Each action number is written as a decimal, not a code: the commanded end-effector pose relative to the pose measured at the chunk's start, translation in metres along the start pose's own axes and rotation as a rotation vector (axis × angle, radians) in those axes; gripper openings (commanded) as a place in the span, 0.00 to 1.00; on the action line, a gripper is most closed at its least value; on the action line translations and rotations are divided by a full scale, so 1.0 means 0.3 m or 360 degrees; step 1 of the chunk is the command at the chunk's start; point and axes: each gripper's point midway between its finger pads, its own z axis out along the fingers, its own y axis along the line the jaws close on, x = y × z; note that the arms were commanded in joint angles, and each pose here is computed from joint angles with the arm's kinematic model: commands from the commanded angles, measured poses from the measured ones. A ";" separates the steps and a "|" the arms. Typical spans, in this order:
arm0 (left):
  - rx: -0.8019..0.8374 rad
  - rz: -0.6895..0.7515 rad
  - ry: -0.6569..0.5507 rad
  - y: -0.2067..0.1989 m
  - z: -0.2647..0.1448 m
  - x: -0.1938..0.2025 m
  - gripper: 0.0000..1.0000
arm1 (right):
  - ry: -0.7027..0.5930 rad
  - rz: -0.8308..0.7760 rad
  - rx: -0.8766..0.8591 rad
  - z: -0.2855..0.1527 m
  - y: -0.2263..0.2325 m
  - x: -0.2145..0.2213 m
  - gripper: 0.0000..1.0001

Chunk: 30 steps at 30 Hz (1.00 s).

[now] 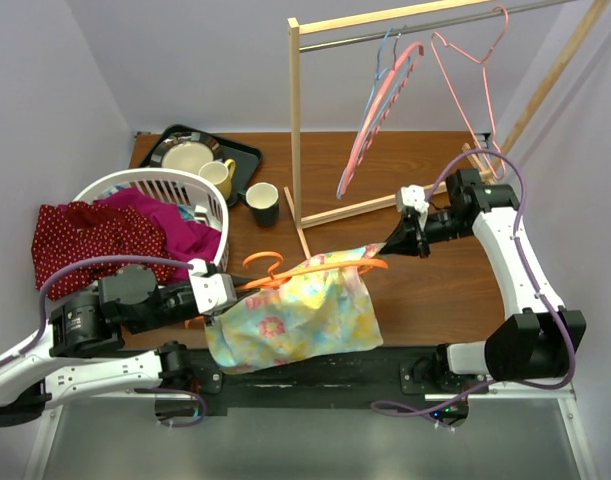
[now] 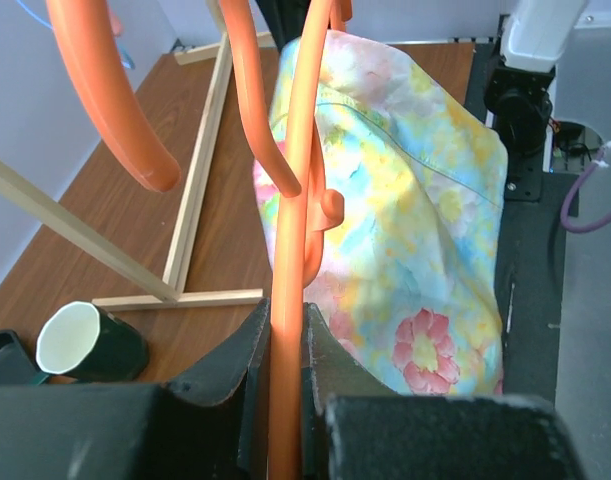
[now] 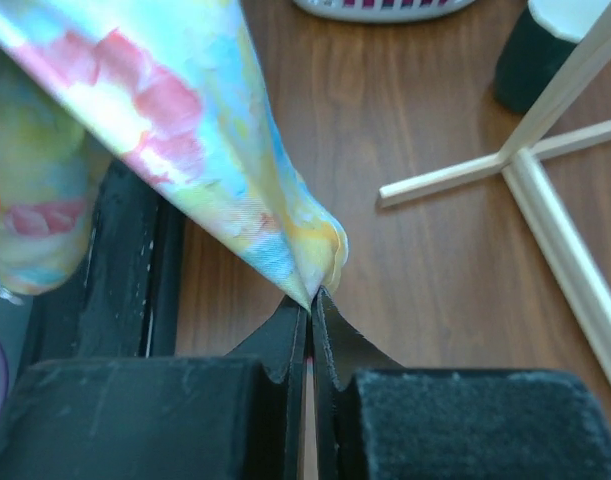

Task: Place the skirt on the hanger
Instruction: Pass the hanger from the right arm to the left, then pass the hanger from the left arm to the right

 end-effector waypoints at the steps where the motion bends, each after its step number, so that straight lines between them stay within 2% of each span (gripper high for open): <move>1: -0.0126 -0.0007 -0.0294 0.060 -0.009 -0.157 0.00 | 0.0178 0.0224 -0.0150 -0.014 0.190 0.089 0.31; 3: -0.0152 0.0002 -0.0247 0.068 0.003 -0.136 0.00 | 0.0293 0.0166 -0.0086 -0.046 0.201 0.108 0.55; 4: -0.0153 0.0006 -0.0209 0.067 0.017 -0.119 0.00 | 0.0327 0.0193 -0.0023 -0.062 0.201 0.101 0.64; 6: -0.0166 0.0009 -0.0150 0.070 0.030 -0.090 0.00 | 0.0440 0.0031 0.0203 -0.124 0.161 0.066 0.68; 7: -0.0163 0.0006 -0.0123 0.067 0.040 -0.077 0.00 | 0.0464 0.0062 0.0315 -0.147 0.148 0.048 0.70; 9: -0.0181 -0.0001 -0.0084 0.070 0.051 -0.053 0.00 | 0.0491 -0.0069 0.0515 -0.204 0.121 -0.020 0.73; 11: -0.0196 -0.0010 -0.0065 0.074 0.057 -0.043 0.00 | 0.0534 -0.0126 0.0611 -0.252 0.123 -0.071 0.75; 13: -0.0184 -0.0016 -0.0056 0.068 0.070 -0.040 0.00 | 0.0476 -0.0132 0.0493 -0.235 0.186 -0.105 0.77; 17: -0.0104 0.0001 -0.0046 0.039 0.122 -0.041 0.00 | 0.0237 -0.0106 0.0251 -0.156 0.298 -0.184 0.90; 18: -0.0086 0.0006 -0.0047 0.032 0.139 -0.045 0.00 | 0.0227 -0.0153 0.0146 -0.126 0.332 -0.199 0.90; 21: -0.0019 0.0014 -0.0021 0.007 0.201 -0.042 0.00 | 0.0125 -0.0080 0.0000 -0.085 0.375 -0.245 0.91; 24: 0.0033 0.0020 -0.0034 -0.012 0.250 -0.055 0.00 | 0.0114 -0.0042 -0.0063 -0.064 0.372 -0.242 0.91; 27: 0.0054 0.0032 -0.0060 -0.019 0.285 -0.073 0.00 | 0.0127 0.0048 -0.0128 -0.039 0.375 -0.203 0.86; 30: 0.0046 0.0051 -0.0071 -0.012 0.305 -0.088 0.00 | 0.0173 0.0116 -0.0185 -0.021 0.400 -0.140 0.74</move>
